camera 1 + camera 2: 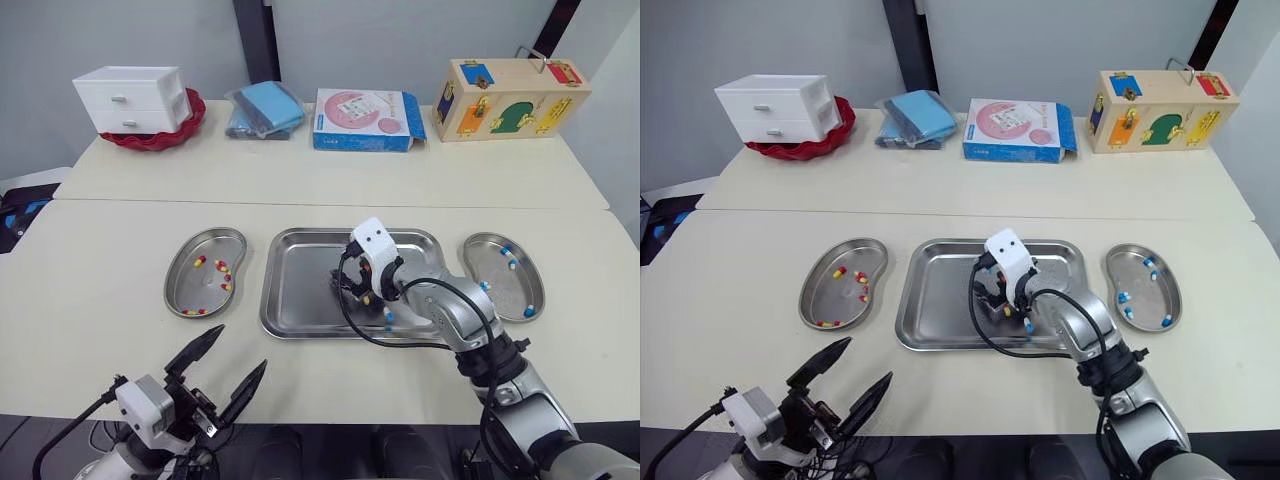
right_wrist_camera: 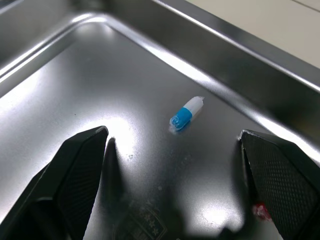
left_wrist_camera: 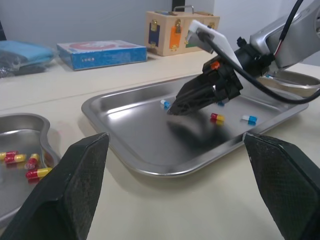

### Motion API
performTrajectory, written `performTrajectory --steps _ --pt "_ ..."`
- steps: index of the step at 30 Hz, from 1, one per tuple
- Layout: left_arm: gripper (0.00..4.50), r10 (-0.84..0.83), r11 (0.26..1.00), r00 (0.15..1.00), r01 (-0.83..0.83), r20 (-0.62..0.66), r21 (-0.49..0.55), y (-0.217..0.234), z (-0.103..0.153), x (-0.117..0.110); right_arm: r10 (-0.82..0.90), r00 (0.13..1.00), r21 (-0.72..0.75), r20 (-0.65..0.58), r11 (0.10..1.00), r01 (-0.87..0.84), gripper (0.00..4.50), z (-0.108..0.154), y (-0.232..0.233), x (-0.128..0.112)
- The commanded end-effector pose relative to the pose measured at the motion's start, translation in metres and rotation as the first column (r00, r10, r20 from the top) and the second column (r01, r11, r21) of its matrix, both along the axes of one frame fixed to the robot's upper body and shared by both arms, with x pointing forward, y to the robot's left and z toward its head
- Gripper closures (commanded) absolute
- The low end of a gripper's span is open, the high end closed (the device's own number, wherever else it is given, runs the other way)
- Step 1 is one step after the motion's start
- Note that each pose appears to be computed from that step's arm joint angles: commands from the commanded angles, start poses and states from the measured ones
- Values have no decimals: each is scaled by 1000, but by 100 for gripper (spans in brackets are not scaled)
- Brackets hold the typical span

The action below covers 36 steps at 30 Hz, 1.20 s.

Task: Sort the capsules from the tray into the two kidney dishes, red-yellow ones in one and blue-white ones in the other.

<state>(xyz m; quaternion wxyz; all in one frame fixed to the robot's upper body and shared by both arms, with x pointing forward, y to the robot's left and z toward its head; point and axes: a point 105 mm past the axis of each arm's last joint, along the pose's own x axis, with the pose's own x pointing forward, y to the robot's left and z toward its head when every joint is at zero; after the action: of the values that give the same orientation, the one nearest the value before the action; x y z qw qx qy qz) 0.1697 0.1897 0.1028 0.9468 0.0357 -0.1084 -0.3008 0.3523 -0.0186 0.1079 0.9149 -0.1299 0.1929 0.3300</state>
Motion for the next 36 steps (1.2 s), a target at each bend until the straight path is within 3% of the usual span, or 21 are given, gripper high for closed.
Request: performTrajectory --steps 1,9,12,17,25,29,36 --pt "6 -10 1000 1000 10 27 7 -4 11 1 39 998 -12 52 999 -38 0 9 11 1" --pt "6 0 1000 1000 0 31 13 -4 16 5 42 998 -31 53 999 -41 0 3 18 4" --pt "0 6 1000 1000 -6 27 15 -3 17 5 36 998 -47 54 998 -33 58 -1 18 6" --pt "0 9 1000 1000 -9 25 16 -3 17 4 29 998 -49 53 998 -26 227 -3 16 7" --pt "0 4 1000 1000 -5 18 22 -1 15 3 36 997 -47 64 998 -33 439 -1 17 6" --pt "0 -9 999 1000 8 15 32 1 11 1 95 991 -43 92 995 -92 449 6 21 1" --pt "0 -103 993 994 101 37 68 -3 11 -4 208 942 65 262 970 -232 449 59 0 -19"
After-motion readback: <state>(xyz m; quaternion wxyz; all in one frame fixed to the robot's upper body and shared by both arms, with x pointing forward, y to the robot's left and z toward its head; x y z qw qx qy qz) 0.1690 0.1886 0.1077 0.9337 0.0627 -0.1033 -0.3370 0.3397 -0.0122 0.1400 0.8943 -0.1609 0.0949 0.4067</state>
